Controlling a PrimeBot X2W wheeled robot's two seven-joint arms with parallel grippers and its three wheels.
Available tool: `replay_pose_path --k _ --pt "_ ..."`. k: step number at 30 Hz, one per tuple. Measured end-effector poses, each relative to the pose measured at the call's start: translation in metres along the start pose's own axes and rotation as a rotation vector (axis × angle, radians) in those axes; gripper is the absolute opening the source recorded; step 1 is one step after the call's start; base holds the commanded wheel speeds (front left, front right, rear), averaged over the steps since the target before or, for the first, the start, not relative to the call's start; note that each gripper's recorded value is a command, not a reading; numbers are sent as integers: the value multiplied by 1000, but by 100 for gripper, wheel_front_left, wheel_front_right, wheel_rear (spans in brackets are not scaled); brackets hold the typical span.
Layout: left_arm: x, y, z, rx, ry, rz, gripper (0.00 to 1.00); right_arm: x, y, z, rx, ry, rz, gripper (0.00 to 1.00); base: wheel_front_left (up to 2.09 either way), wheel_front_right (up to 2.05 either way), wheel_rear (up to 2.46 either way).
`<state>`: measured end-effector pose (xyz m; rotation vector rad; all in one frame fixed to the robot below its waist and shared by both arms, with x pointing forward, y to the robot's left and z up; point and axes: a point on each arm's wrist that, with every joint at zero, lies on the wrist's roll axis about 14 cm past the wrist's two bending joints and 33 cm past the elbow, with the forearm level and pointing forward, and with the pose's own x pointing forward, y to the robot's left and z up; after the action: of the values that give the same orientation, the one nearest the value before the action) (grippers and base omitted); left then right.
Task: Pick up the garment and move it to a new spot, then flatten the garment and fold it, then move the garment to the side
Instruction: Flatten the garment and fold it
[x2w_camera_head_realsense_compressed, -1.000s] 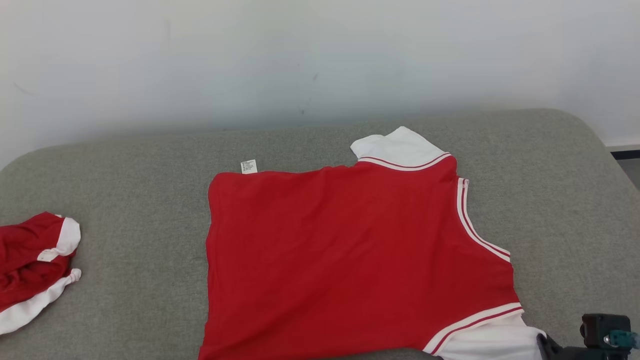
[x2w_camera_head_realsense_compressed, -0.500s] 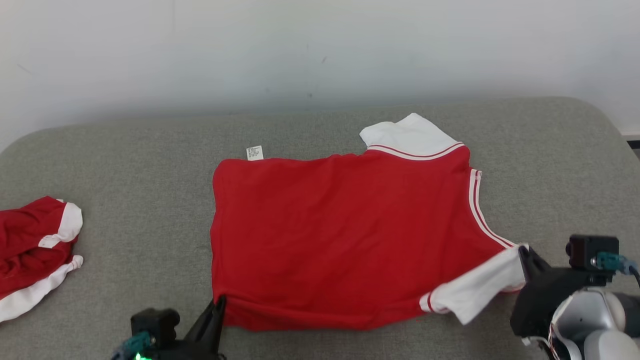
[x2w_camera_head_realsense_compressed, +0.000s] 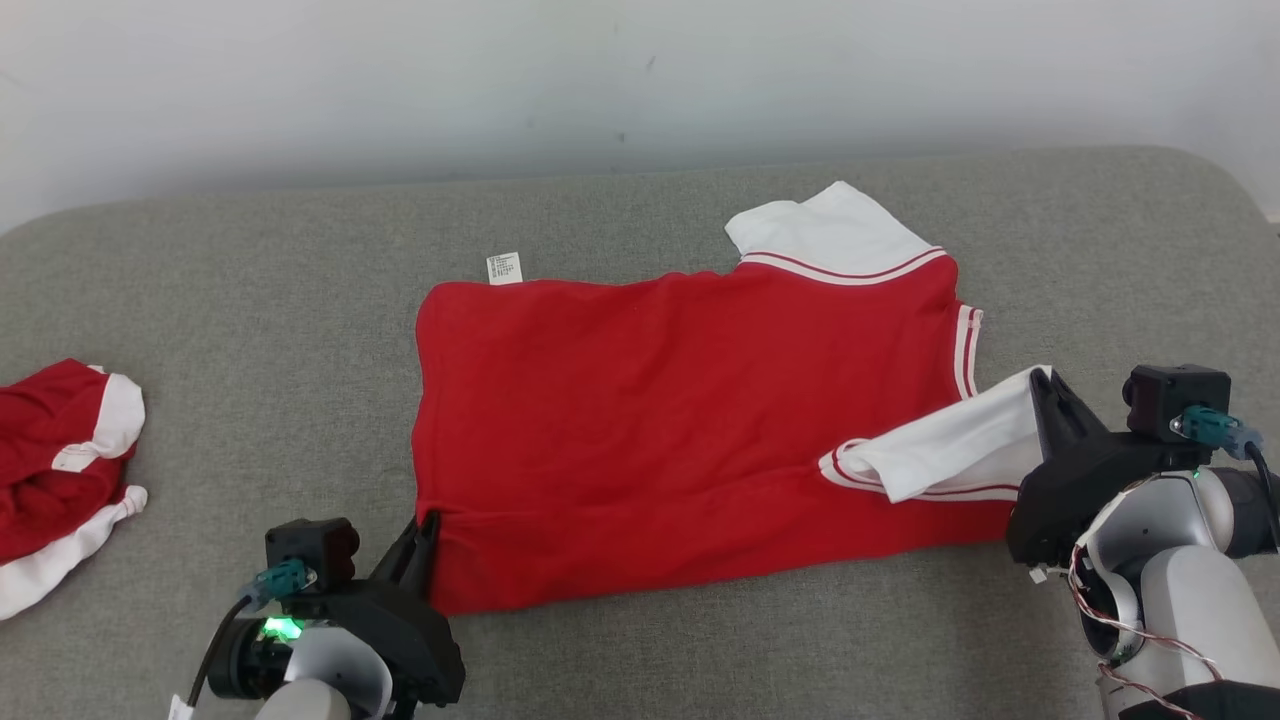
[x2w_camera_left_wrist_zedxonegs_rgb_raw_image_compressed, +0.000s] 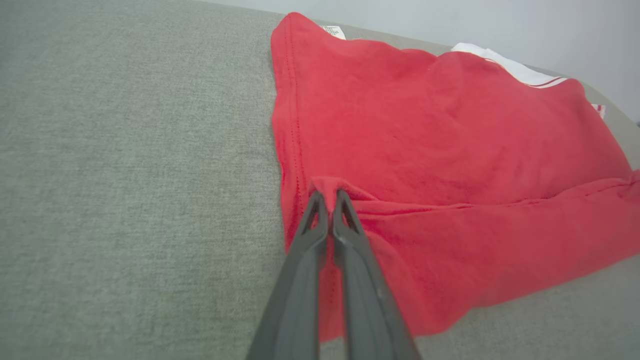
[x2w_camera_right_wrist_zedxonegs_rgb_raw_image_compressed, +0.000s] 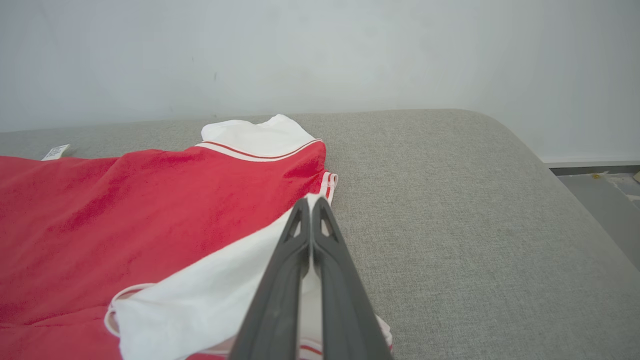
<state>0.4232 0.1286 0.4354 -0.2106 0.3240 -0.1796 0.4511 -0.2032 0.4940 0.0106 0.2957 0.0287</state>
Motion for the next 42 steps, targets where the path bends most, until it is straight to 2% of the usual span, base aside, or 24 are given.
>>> replay_pose_path --k 9,17,18,19,31,42 --pt "15 7 5 9 -6 19 0 21 -1 8 -28 -34 8 0 0 0 0" --pt "23 8 11 21 -16 15 0 31 -4 -2 -22 -10 1 0 0 0 0" --pt "24 8 11 22 -17 16 21 31 -3 -3 -20 -13 4 22 0 0 0" --pt "24 9 11 24 -20 18 100 31 -1 -2 -20 -23 8 100 0 0 0" --pt "11 12 19 89 -89 39 100 21 2 20 15 -137 20 100 0 0 0" --pt "-12 7 -22 125 5 46 100 -5 -37 -43 18 121 -76 100 0 0 0"
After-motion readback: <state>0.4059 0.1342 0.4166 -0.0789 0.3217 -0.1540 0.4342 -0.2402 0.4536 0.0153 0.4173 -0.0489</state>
